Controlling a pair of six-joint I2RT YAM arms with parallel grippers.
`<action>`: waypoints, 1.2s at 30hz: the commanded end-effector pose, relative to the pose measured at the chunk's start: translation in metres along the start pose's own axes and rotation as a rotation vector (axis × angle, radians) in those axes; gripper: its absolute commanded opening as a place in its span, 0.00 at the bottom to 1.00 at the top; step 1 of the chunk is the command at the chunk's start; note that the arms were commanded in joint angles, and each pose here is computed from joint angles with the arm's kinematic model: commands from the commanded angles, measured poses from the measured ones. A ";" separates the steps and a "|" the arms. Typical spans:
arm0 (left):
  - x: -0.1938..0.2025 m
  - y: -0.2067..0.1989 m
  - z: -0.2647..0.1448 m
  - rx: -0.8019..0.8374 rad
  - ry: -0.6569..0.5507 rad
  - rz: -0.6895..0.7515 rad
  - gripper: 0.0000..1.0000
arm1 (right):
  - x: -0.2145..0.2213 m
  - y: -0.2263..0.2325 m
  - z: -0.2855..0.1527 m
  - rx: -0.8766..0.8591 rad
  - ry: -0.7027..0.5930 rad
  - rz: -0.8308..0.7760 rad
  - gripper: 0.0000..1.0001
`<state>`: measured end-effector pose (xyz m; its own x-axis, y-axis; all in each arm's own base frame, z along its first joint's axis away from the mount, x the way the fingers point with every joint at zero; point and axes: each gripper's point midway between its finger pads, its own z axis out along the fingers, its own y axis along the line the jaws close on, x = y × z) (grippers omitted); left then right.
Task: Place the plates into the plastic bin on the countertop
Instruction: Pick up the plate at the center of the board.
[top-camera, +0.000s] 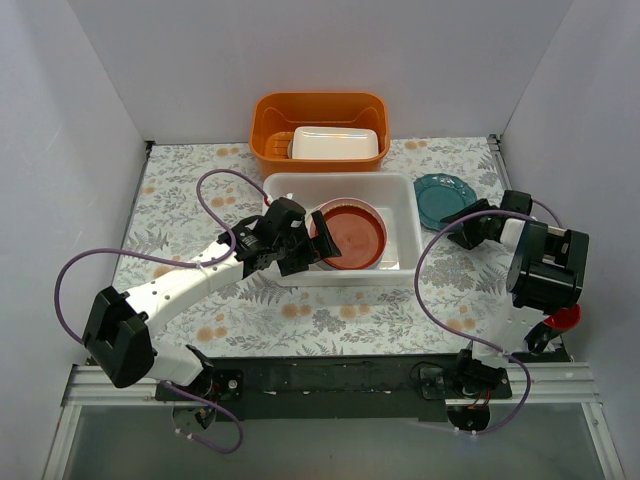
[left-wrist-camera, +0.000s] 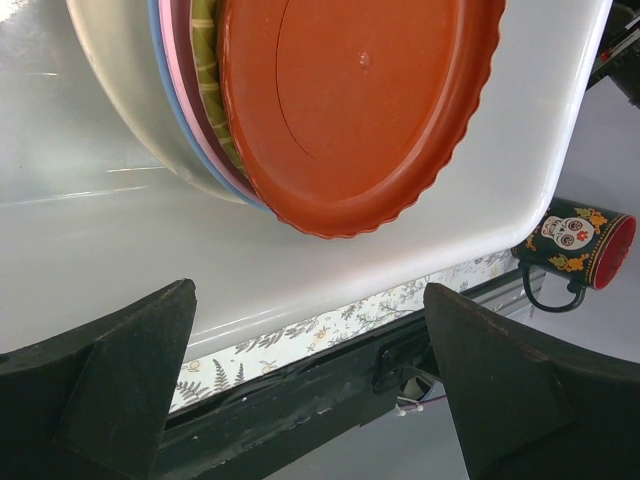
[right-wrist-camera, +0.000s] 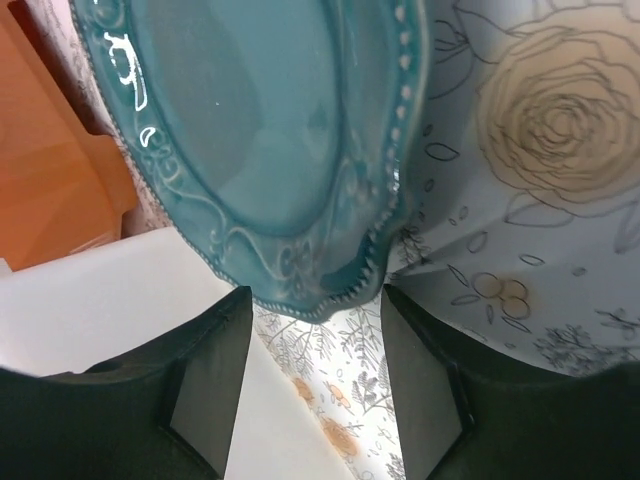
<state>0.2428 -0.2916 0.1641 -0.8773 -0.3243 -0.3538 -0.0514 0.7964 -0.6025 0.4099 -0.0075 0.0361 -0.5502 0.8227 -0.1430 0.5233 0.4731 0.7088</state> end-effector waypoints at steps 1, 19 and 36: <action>0.012 0.012 0.002 -0.034 0.047 0.010 0.98 | -0.002 0.004 0.012 -0.047 -0.014 0.027 0.59; 0.011 0.008 0.009 -0.041 0.067 0.031 0.98 | 0.025 -0.017 0.020 -0.149 -0.051 0.199 0.43; 0.008 -0.004 0.003 0.003 0.064 0.034 0.98 | 0.026 -0.020 0.030 -0.214 -0.067 0.285 0.33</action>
<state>0.2447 -0.2952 0.1493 -0.8944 -0.2823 -0.3468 -0.0351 0.8175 -0.5748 0.4145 0.0141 0.0236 -0.4014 0.9159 0.0024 0.4260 0.1844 0.8857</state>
